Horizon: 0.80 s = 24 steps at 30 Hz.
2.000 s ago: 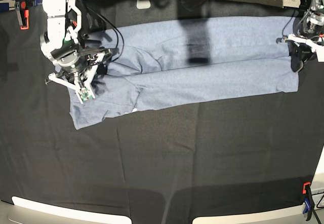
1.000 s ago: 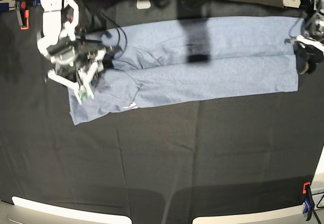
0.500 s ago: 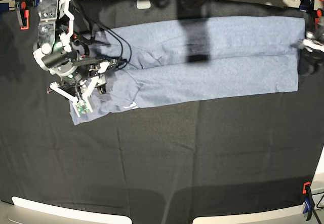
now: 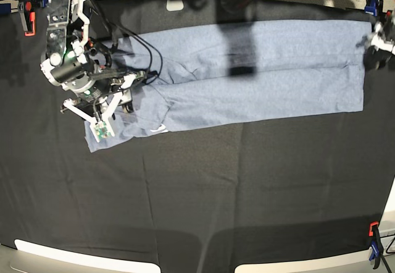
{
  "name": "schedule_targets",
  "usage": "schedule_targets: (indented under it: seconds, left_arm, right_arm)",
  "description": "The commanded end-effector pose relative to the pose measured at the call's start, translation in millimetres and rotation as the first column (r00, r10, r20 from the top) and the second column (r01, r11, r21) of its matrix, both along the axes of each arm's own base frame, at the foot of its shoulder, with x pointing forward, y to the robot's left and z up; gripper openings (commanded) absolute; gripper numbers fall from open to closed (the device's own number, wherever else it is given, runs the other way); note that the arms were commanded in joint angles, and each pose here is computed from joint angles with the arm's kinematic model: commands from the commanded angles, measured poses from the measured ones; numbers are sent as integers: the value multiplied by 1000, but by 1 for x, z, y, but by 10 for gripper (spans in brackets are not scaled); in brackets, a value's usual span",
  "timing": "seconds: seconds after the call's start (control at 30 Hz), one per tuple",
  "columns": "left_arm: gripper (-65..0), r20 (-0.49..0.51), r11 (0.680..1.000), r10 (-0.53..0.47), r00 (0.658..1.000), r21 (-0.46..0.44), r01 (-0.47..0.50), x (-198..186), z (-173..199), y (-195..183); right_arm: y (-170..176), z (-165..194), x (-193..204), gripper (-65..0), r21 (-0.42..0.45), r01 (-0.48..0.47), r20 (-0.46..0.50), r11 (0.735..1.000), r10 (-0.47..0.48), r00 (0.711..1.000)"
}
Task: Layout the t-shirt on the table in an organized manner, then fold the t-shirt properly
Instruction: 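Hold the folded edge with the right gripper while the left gripper regrasps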
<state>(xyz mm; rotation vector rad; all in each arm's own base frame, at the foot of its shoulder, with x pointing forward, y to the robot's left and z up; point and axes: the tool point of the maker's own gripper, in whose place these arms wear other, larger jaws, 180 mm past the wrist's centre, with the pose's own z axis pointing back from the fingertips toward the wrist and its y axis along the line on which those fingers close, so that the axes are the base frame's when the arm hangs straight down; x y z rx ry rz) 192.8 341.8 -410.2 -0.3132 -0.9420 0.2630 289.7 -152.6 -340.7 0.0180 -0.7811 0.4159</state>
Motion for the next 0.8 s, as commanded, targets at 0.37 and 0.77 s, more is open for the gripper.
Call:
schedule_targets:
  seconds: [0.37, 0.77]
  left_arm:
    - [-441, 62, 980, 107, 992, -177, -95, -8, 1, -21]
    - [-441, 111, 997, 25, 993, -81, -16, 12, 26, -18]
  right_arm:
    - [0, 14, 9, -400, 3, -4, 55, 1000, 4, 998]
    - [1, 14, 9, -400, 15, -7, 56, 1000, 6, 998]
